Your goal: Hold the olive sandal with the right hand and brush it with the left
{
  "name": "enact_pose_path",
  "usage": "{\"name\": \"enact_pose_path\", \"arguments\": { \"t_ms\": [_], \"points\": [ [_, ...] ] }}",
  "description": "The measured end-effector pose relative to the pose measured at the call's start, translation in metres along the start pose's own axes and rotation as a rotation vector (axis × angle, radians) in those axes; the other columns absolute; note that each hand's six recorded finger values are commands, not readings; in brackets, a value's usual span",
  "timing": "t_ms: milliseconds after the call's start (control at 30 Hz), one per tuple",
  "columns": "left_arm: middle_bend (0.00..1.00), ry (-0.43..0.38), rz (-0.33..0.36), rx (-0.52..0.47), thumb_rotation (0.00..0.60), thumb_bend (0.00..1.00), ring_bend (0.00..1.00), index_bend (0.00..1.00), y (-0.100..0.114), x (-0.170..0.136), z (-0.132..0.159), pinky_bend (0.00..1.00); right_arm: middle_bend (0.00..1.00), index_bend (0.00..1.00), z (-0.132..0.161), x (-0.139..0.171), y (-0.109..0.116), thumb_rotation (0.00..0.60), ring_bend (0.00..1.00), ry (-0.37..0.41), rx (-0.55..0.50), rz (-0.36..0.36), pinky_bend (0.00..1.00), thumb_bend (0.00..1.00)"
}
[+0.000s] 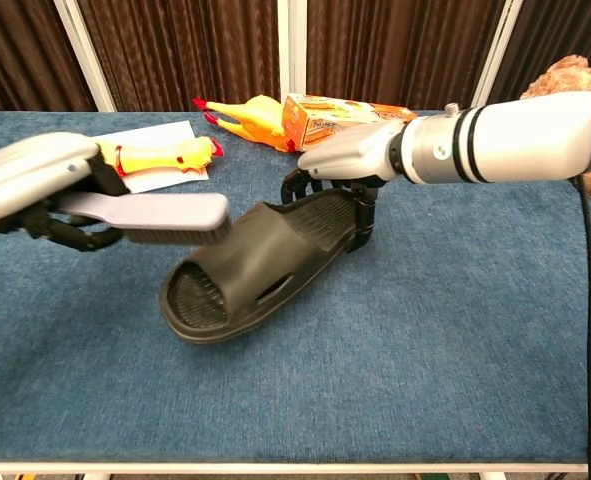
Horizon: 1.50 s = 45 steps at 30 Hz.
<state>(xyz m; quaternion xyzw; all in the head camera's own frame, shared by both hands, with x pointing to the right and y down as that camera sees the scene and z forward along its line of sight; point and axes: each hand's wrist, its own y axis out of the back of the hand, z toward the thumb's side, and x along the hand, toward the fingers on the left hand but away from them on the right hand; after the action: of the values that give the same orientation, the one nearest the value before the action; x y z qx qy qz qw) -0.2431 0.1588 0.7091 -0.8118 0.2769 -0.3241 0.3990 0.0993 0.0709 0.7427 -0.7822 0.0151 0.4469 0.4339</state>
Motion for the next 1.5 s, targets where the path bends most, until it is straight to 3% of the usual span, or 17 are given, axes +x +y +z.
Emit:
{"name": "enact_pose_path", "arguments": {
  "t_ms": [167,333,600,933,1300,1500],
  "points": [
    [1.00,-0.028,-0.018,0.044,0.600,0.51,1.00,1.00,-0.010,0.013,0.003,1.00,0.49,0.64,0.006,-0.006,0.000,0.600,0.29,-0.004,0.003,0.006,0.40,0.22],
    [1.00,-0.004,-0.039,0.077,0.600,0.51,1.00,1.00,-0.018,0.026,-0.005,1.00,0.49,0.64,0.010,-0.009,-0.003,0.600,0.29,-0.007,0.010,0.010,0.40,0.22],
    [1.00,0.041,-0.041,0.027,0.600,0.51,1.00,1.00,-0.031,0.040,-0.010,1.00,0.49,0.64,0.016,-0.014,-0.011,0.600,0.29,-0.010,0.024,0.025,0.40,0.22],
    [1.00,-0.019,-0.168,0.077,0.600,0.51,1.00,1.00,-0.058,0.028,-0.004,1.00,0.49,0.64,0.018,-0.020,-0.012,0.600,0.29,-0.021,0.023,0.027,0.40,0.22],
    [1.00,-0.083,-0.158,0.048,0.600,0.51,1.00,1.00,-0.042,0.004,0.008,1.00,0.49,0.64,0.019,-0.022,-0.012,0.600,0.29,-0.023,0.025,0.024,0.40,0.22],
    [1.00,-0.037,-0.094,0.006,0.600,0.51,1.00,1.00,-0.028,0.018,0.002,1.00,0.49,0.64,0.020,-0.021,-0.012,0.600,0.29,-0.017,0.030,0.025,0.40,0.22]
  ]
}}
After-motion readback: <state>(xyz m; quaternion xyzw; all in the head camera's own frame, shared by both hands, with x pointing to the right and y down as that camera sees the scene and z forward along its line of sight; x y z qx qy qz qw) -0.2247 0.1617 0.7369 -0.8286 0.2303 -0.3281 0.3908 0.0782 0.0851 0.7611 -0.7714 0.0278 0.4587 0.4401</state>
